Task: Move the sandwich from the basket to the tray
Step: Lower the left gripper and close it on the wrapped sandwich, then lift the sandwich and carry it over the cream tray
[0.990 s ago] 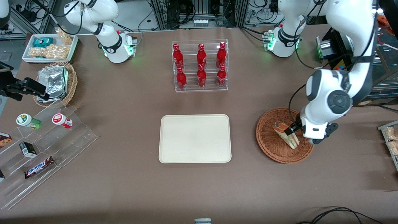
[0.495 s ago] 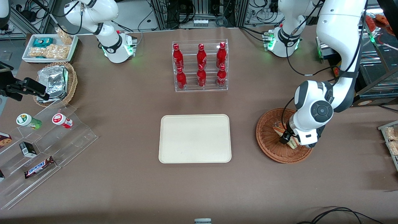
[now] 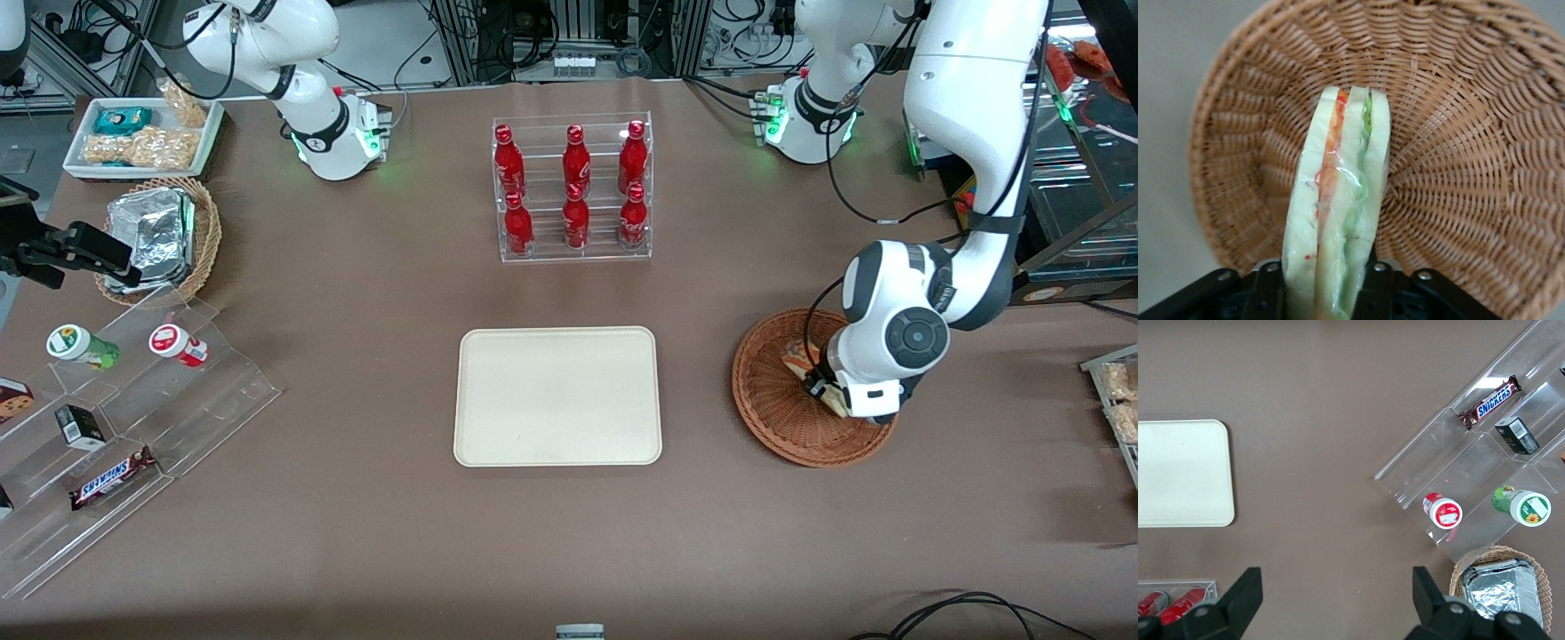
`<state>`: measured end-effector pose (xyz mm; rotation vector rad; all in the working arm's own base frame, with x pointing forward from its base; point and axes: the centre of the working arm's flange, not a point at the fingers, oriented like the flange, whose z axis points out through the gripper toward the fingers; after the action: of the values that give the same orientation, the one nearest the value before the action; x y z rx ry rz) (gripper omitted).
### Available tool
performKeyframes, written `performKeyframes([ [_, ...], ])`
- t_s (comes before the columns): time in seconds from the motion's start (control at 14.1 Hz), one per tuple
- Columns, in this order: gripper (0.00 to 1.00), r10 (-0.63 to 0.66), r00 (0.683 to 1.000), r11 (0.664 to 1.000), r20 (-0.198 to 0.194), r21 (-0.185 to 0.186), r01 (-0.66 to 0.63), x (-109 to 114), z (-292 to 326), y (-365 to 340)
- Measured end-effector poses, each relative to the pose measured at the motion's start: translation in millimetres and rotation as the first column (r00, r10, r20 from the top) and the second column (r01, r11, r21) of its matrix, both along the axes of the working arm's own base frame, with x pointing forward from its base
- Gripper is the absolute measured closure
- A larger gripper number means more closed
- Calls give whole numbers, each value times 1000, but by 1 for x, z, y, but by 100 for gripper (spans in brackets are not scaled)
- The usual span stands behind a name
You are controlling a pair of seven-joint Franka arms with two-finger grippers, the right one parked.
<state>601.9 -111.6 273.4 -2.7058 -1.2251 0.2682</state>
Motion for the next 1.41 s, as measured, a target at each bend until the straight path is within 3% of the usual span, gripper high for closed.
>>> performKeyframes([
  [0.14,70,-58,998,998,12,-14,58,17,36,-5],
  [0.28,73,-217,976,975,29,-50,218,22,51,-25],
  [0.49,77,-430,901,897,54,-89,434,25,49,-89],
  [0.64,85,-506,858,850,83,-116,513,33,43,-140],
  [0.85,85,-573,809,789,133,-176,588,33,36,-213],
  [0.99,85,-617,768,741,170,-202,640,20,43,-261],
  [1.2,85,-671,703,673,237,-204,711,-16,39,-344],
  [1.41,85,-697,671,641,253,-199,741,-41,7,-401],
])
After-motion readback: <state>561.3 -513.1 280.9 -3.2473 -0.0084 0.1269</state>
